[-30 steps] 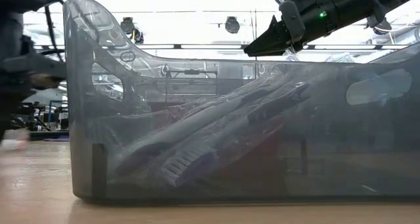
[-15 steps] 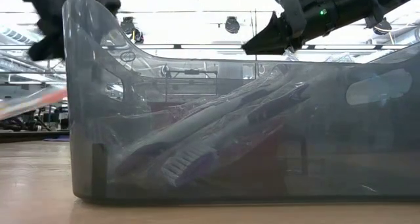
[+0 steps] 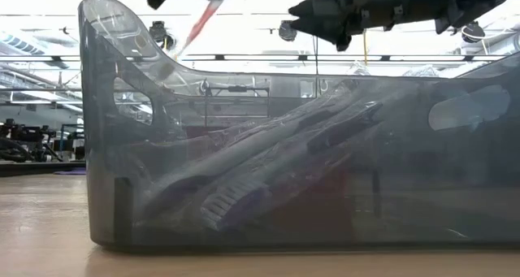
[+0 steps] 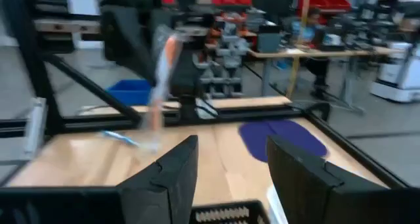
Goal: Pick & Place Toothbrushes
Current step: Put the orange toothbrush into the white basket
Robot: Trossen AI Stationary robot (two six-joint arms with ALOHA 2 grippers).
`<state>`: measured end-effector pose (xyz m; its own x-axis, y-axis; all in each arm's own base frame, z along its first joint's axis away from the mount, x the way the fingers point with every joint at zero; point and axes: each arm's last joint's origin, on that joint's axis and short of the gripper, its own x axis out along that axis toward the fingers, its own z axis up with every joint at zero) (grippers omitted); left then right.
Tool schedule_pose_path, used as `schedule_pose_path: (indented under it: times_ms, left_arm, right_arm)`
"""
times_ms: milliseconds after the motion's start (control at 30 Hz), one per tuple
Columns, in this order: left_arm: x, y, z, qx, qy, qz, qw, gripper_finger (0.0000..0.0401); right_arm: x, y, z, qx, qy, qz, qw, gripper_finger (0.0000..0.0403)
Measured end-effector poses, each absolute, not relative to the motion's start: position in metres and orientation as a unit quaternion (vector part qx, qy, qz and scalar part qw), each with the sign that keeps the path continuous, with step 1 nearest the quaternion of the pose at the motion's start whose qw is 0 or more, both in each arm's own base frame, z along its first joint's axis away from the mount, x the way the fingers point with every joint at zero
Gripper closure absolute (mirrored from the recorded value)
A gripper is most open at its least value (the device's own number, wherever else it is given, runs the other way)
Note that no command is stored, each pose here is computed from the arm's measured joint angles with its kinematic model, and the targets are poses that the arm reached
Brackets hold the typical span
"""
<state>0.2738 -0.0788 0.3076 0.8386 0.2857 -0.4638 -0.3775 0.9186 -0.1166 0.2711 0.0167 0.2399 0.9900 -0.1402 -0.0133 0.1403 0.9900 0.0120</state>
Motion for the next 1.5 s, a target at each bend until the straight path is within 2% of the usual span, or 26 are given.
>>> schedule_pose_path:
  times_ms: [267, 533, 1000, 1200, 1400, 1500]
  left_arm:
    - [0.292, -0.060, 0.321, -0.032, 0.158, 0.168, 0.973, 0.0397]
    - [0.323, -0.040, 0.312, -0.013, 0.127, 0.102, 0.987, 0.0397]
    - [0.350, -0.020, 0.286, -0.017, 0.130, 0.095, 0.987, 0.0395]
    - [0.350, -0.020, 0.287, -0.012, 0.127, 0.096, 0.987, 0.0388]
    - [0.350, -0.020, 0.288, 0.005, 0.126, 0.094, 0.988, 0.0396]
    - [0.350, -0.020, 0.288, 0.003, 0.125, 0.094, 0.988, 0.0378]
  right_arm:
    - [0.271, 0.012, 0.248, 0.012, -0.034, -0.057, 0.998, 0.0232]
    - [0.271, 0.007, 0.252, 0.014, -0.056, -0.066, 0.996, 0.0237]
    - [0.271, 0.005, 0.255, 0.008, -0.072, -0.035, 0.997, 0.0314]
    - [0.272, 0.002, 0.253, -0.006, -0.059, -0.039, 0.997, 0.0386]
    - [0.271, 0.002, 0.253, -0.017, -0.059, -0.040, 0.997, 0.0390]
    - [0.271, 0.002, 0.253, -0.020, -0.059, -0.041, 0.997, 0.0390]
